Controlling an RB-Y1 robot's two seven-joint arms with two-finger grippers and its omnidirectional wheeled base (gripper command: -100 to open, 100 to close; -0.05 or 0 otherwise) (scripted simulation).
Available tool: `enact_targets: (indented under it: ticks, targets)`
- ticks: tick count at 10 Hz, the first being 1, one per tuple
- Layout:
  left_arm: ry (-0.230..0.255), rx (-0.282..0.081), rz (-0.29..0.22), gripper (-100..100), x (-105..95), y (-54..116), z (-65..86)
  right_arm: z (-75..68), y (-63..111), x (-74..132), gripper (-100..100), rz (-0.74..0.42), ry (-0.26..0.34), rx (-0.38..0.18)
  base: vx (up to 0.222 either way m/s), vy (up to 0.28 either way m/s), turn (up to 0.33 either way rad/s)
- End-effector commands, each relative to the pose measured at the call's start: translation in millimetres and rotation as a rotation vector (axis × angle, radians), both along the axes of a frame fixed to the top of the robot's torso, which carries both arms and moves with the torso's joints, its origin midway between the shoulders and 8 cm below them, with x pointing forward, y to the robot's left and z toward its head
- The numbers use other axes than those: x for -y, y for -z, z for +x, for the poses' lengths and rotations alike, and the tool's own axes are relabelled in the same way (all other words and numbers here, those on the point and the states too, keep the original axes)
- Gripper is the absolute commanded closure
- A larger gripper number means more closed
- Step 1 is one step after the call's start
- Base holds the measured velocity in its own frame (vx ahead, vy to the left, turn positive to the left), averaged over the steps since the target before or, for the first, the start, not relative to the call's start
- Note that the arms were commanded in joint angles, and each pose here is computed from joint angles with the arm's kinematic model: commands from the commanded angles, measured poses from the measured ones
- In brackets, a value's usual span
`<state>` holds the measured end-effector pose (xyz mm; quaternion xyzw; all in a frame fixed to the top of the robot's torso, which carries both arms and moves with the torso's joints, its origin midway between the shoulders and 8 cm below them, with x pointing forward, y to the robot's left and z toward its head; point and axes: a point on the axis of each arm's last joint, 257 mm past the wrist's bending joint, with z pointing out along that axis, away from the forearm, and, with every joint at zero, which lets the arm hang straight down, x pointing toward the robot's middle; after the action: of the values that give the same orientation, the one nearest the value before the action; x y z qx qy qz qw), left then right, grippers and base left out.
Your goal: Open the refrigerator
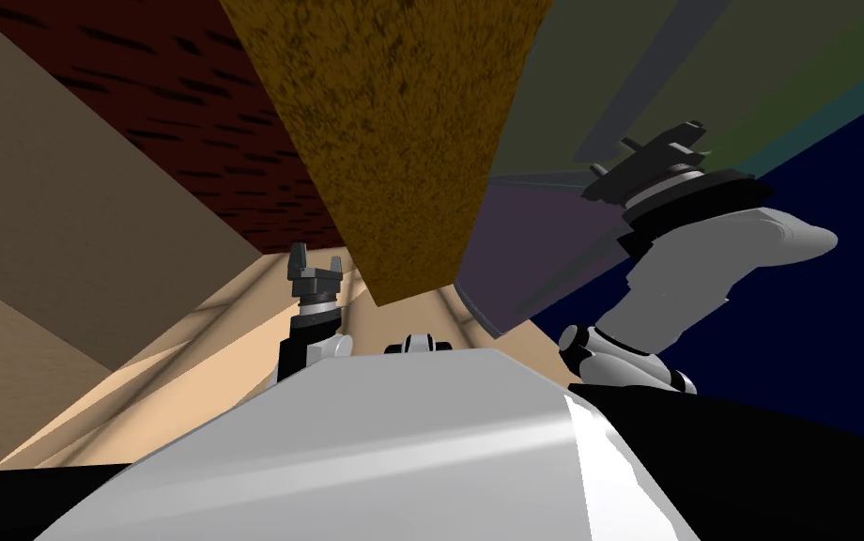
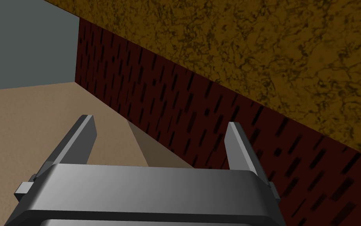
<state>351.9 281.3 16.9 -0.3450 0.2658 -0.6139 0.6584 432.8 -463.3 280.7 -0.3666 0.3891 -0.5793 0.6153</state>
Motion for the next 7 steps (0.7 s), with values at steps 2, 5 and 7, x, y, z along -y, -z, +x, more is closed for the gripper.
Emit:
enact_targets:
  ticks: [2,5,7]
  targets:
    - [0.0,0.0,0.0,0,0.0,0.0,0.0,-9.3,0.1,18.7,100,-0.011,0.09,-0.003,0.134,0.253,-0.024]
    - [0.0,0.0,0.0,0,0.0,-0.1,0.0,-19.5,-0.7,34.9,100,-0.015,0.165,-0.002,0.129,0.273,-0.005]
    - [0.0,0.0,0.0,0,0.0,0.0,0.0,-25.2,-1.0,43.2,100,-0.015,0.204,-0.001,0.162,0.275,-0.029]
